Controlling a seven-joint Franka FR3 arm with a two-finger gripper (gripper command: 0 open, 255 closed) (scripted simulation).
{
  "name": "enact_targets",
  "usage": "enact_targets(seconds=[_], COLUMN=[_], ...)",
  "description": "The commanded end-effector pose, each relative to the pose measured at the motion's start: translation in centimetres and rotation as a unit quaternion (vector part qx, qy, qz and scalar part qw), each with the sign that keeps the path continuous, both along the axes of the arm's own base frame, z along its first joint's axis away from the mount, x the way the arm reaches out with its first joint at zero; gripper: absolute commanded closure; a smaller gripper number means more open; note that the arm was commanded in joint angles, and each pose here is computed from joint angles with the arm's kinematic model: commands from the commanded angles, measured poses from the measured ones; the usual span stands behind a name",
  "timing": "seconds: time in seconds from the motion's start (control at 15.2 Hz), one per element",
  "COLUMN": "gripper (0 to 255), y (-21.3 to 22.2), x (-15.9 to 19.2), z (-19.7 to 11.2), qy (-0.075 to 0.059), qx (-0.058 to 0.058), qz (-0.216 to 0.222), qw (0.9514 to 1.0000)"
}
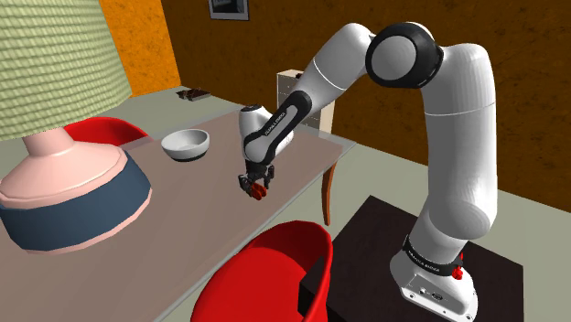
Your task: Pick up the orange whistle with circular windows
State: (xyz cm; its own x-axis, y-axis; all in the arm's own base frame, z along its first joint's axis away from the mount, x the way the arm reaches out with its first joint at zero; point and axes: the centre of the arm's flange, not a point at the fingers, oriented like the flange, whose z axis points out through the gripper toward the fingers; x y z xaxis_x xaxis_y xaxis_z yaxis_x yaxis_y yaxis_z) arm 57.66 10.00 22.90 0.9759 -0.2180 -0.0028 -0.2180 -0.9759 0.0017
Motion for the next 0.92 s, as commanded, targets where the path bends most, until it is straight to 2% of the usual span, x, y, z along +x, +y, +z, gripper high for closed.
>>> enact_targets(seconds=[0.0, 0.86], gripper=[255, 255], y=[0.1, 0.1], x=[0.0, 0.0], z=[0.4, 7.3], qy=[0.002, 0.002], qx=[0.0, 0.0], qz=[0.001, 0.001], qw=[1.0, 1.0])
